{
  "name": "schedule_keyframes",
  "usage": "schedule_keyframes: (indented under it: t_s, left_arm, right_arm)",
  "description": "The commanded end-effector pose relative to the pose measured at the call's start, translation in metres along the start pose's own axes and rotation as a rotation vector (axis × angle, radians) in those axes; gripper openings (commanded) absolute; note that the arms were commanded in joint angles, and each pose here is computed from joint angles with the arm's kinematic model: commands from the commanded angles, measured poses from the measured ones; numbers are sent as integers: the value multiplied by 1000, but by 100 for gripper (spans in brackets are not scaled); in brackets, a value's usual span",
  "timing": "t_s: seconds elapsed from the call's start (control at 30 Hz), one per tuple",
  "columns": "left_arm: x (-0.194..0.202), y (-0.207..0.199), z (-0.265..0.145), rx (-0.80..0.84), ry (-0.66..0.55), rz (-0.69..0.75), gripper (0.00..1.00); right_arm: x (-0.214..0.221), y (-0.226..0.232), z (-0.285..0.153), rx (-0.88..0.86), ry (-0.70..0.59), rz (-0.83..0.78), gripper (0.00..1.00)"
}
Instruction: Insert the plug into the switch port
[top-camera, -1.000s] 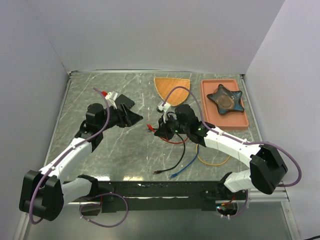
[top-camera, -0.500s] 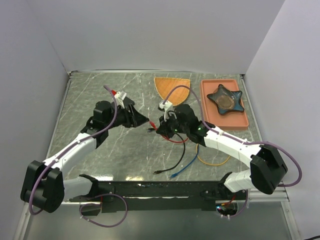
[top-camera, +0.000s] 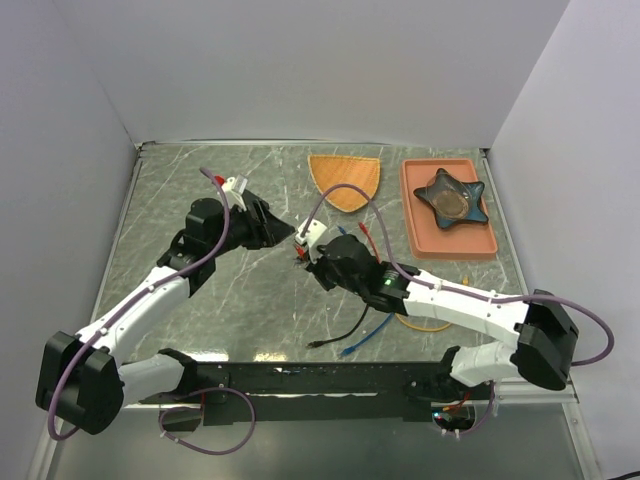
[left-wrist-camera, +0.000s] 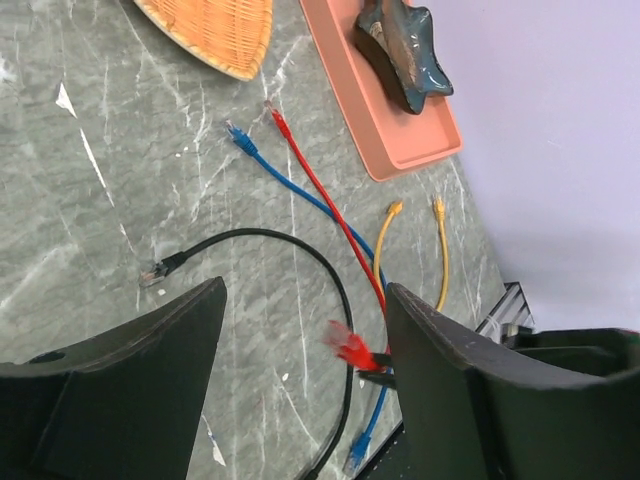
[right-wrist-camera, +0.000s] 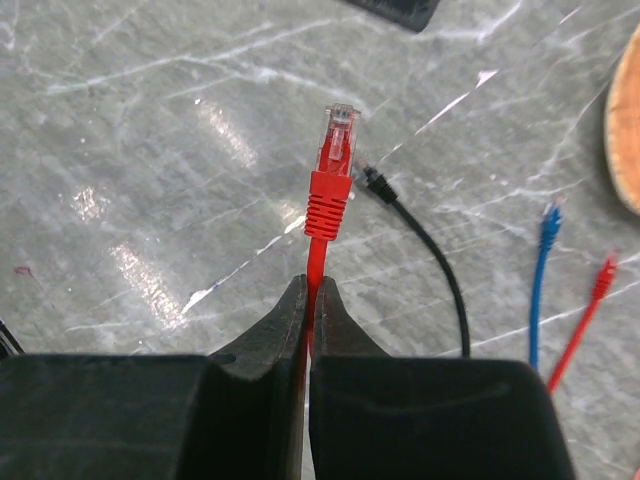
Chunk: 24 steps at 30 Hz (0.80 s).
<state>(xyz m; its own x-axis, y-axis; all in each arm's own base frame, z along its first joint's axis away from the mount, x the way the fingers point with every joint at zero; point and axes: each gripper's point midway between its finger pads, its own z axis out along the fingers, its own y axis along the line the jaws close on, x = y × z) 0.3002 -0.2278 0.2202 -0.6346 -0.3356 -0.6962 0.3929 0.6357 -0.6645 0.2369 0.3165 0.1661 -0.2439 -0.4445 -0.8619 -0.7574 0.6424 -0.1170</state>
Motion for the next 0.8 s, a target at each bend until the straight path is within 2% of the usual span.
schedule_keyframes:
  t_s: [0.0, 0.17, 0.33, 0.47, 0.77]
  left_arm:
    - [-15, -27, -11, 93, -42, 74, 71]
    - [-13, -56, -25, 255, -54, 134, 70]
    - [-2, -82, -32, 398, -8, 172, 63]
    - [7, -88, -28, 410, 30, 218, 62]
    - [7, -99, -26, 432, 18, 215, 57]
  right_arm:
    - [-39, -7, -23, 4, -157, -22, 0]
    - [-43, 12, -41, -128, -235, -22, 0]
    - [-54, 19, -60, -209, -294, -9, 0]
    - [-63, 12, -69, -228, -331, 24, 0]
    - [-65, 8, -69, -235, -327, 40, 0]
